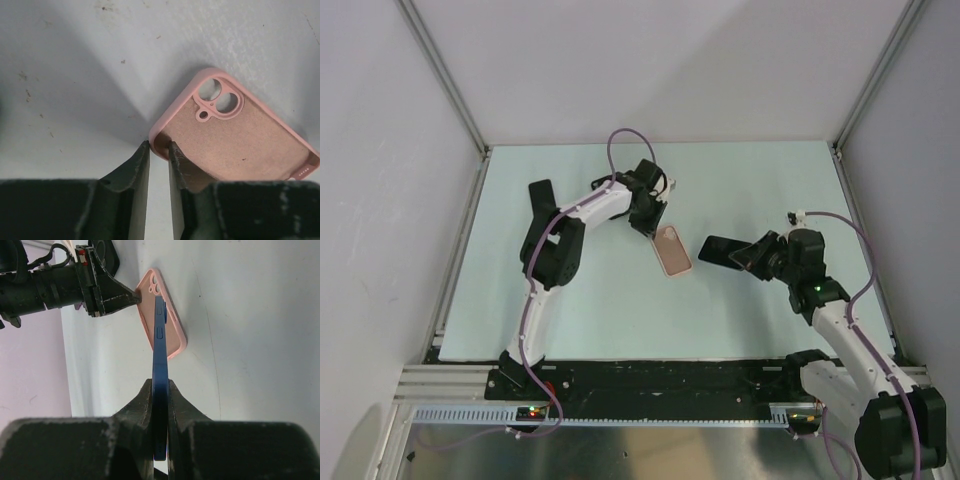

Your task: Put the phone into the phone case

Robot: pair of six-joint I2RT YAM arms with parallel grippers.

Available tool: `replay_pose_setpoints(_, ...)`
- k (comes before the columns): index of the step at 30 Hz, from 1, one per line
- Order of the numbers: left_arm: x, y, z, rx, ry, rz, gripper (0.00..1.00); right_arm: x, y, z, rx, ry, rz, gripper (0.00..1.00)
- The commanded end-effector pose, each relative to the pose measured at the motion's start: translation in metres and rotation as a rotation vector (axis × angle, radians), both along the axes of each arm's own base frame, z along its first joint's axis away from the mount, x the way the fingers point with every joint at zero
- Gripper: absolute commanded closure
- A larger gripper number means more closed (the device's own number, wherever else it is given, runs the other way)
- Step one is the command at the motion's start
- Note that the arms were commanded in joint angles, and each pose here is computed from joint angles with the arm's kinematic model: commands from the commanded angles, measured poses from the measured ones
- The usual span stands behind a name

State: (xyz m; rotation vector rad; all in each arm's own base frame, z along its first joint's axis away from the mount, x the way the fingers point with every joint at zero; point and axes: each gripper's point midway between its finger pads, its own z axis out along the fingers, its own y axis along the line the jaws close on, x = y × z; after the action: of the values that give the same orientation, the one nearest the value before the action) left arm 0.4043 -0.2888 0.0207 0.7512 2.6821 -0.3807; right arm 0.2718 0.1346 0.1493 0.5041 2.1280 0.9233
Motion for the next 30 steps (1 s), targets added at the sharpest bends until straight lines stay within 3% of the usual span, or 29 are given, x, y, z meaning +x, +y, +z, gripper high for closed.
replay_pose_setpoints(1, -0.011, 0.011, 0.016, 0.015, 0.021, 0.144, 0.8, 0.018, 0.011, 0.04, 0.038, -0.132, 0.034, 1.0)
replay_pose_setpoints(4, -0.017, 0.029, 0.019, 0.059, 0.015, 0.325, 0.93, 0.018, 0.019, 0.037, 0.042, -0.122, 0.055, 1.0)
replay_pose_setpoints(7, -0.028, 0.051, 0.024, 0.077, 0.006, 0.539, 0.99, 0.022, 0.032, 0.04, 0.061, -0.146, 0.086, 1.0)
replay_pose_setpoints(14, -0.084, 0.079, 0.018, -0.069, 0.082, 0.991, 1.0, 0.023, 0.067, 0.038, 0.098, -0.154, 0.172, 1.0)
replay_pose_setpoints(22, -0.117, 0.105, 0.024, -0.222, 0.106, 1.378, 0.99, 0.008, 0.102, 0.034, 0.128, -0.129, 0.251, 1.0)
replay_pose_setpoints(25, -0.121, 0.109, 0.027, -0.26, 0.099, 1.452, 0.88, 0.003, 0.108, 0.033, 0.136, -0.117, 0.267, 1.0)
replay_pose_setpoints(30, -0.12, 0.108, 0.034, -0.266, 0.068, 1.38, 0.46, -0.002, 0.117, 0.029, 0.151, -0.091, 0.291, 1.0)
